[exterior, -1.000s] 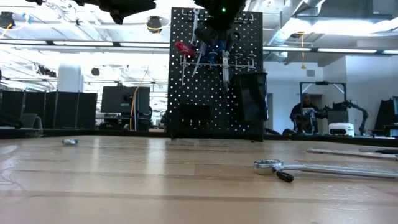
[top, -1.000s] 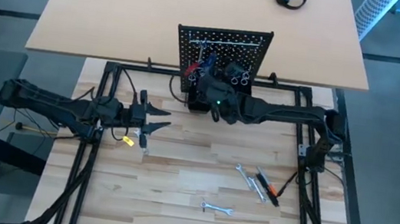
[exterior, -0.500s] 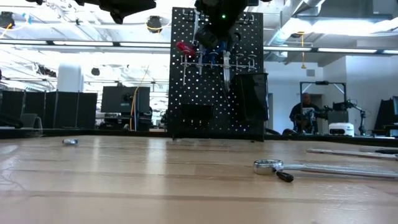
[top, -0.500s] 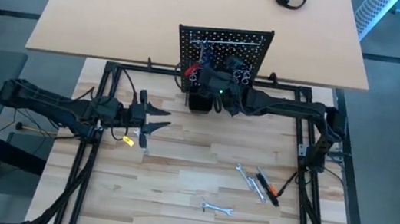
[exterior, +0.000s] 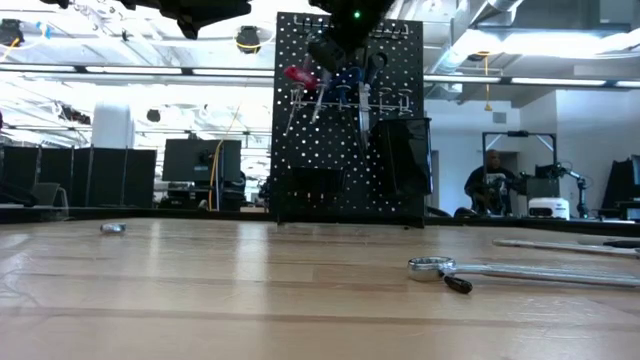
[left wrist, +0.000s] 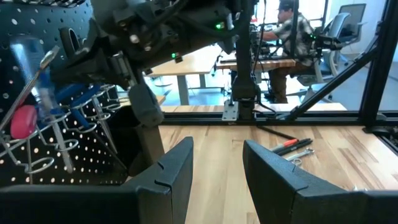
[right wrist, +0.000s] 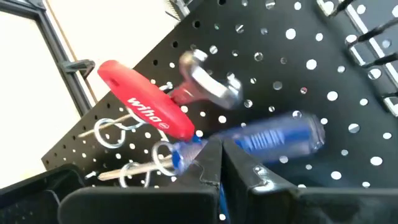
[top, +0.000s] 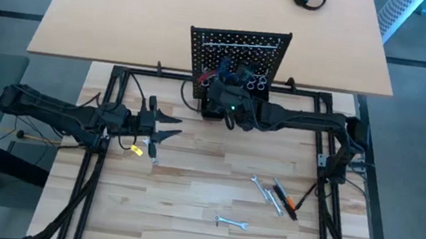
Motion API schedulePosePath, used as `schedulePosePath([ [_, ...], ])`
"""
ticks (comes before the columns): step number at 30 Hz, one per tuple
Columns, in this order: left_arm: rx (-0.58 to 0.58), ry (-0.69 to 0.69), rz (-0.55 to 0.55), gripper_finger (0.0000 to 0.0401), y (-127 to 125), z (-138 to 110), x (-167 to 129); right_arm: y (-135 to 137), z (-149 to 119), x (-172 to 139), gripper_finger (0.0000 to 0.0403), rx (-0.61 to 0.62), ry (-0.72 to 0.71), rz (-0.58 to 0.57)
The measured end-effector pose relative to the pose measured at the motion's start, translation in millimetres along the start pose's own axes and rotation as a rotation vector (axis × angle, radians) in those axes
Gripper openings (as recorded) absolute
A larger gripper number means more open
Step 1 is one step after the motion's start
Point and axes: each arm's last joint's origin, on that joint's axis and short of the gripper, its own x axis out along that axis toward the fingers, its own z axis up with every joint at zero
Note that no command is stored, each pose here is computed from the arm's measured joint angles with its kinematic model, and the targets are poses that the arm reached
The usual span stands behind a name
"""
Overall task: Hang tools onto peg board
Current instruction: Hang the wrench on the pegboard
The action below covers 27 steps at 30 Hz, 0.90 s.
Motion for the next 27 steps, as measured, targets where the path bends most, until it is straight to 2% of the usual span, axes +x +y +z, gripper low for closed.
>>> schedulePosePath([
  [12, 0.000, 0.001, 0.000, 0.0132, 0, 0, 0, 14, 9, -27, 0.0011, -0.039, -0.013, -0.017],
  [18, 0.022, 0.040, -0.004, 0.0132, 0, -4, 0, 26, 18, -57, 0.0044, -0.108, -0.071, 0.034],
  [23, 0.023, 0.072, -0.007, 0.0132, 2, -4, -7, 30, 16, -95, 0.0071, -0.126, -0.094, 0.138],
  [27, 0.006, 0.095, -0.007, 0.0132, 3, -5, -12, 31, 4, -123, 0.0079, -0.074, -0.077, 0.367],
])
